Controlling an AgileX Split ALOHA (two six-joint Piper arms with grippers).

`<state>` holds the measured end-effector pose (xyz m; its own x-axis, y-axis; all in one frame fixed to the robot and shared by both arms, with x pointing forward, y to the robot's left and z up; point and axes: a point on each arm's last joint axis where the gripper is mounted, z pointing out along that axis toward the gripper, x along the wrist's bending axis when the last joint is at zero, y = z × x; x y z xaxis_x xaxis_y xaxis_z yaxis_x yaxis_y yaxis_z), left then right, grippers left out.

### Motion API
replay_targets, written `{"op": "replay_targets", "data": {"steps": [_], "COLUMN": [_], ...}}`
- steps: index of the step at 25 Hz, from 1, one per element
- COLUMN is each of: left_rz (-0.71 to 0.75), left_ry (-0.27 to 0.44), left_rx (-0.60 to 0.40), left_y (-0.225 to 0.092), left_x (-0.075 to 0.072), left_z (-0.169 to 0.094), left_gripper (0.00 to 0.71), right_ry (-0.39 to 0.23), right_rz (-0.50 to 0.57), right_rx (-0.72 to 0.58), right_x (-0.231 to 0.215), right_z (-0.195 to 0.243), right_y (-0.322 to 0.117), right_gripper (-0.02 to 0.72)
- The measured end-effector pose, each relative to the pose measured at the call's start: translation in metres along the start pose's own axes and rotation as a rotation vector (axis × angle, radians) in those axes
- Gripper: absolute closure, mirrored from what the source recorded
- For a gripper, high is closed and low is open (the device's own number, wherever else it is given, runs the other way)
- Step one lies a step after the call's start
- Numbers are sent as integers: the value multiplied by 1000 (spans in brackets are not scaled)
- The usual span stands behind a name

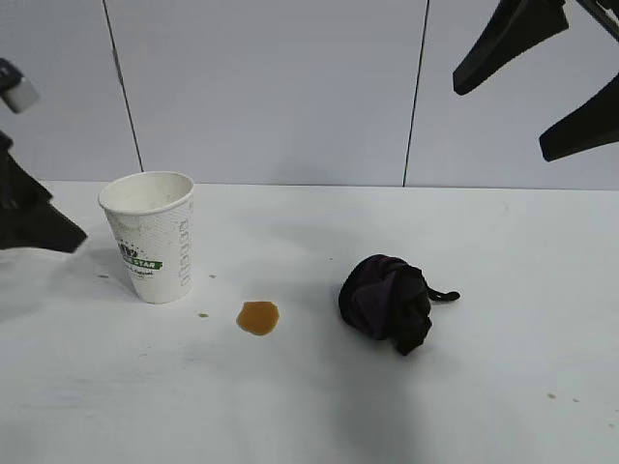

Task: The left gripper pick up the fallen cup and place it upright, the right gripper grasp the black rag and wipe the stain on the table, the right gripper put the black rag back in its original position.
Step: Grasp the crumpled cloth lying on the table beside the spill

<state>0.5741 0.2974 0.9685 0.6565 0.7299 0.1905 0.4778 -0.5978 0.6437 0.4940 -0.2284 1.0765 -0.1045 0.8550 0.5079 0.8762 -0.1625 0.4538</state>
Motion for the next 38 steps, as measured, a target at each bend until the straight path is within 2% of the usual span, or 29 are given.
{"op": "replay_targets", "data": {"steps": [2, 6, 8, 10, 12, 14, 17, 20, 24, 26, 30, 32, 35, 38], "left_rz": [-51, -181, -229, -290, -337, -374, -366, -331, -276, -220, -95, -72, -111, -260], "left_ry": [136, 463, 601, 695, 760, 785, 761, 748, 771, 779, 807, 818, 809, 719], "left_rx": [-9, -127, -214, -305, -408, -517, -685, -823, -989, -1053, -1069, -1024, -886, -735], "left_y": [2, 8, 13, 16, 20, 26, 41, 51, 54, 52, 37, 27, 8, -16], "left_x": [16, 42, 44, 41, 31, 16, -16, -54, -109, -142, -204, -225, -241, -243], "left_z": [-31, -108, -150, -185, -219, -246, -279, -310, -350, -366, -383, -383, -377, -369], "left_gripper": [175, 315, 372, 401, 412, 415, 418, 421, 421, 421, 421, 421, 421, 421], "right_ry": [0, 0, 0, -1, -1, -1, -4, -15, -20, -20, -20, -20, -20, -23], "right_rz": [0, 0, 0, 0, 0, 0, -2, -14, -19, -19, -19, -19, -19, -22], "right_rx": [0, 0, -1, -4, -7, -6, -6, -3, 2, 2, 3, 3, 4, 4], "right_x": [0, 0, 0, 0, 0, 0, 0, -1, -2, -2, -2, -2, -2, -2], "right_z": [0, 0, 0, 0, 0, 0, 0, 0, 0, 0, 0, 0, 0, 0], "right_y": [0, 0, 0, 0, 1, 1, 1, 0, 0, 0, 0, 0, 0, 0], "right_gripper": [137, 137, 137, 137, 137, 137, 137, 137, 137, 137, 137, 137, 137, 137]}}
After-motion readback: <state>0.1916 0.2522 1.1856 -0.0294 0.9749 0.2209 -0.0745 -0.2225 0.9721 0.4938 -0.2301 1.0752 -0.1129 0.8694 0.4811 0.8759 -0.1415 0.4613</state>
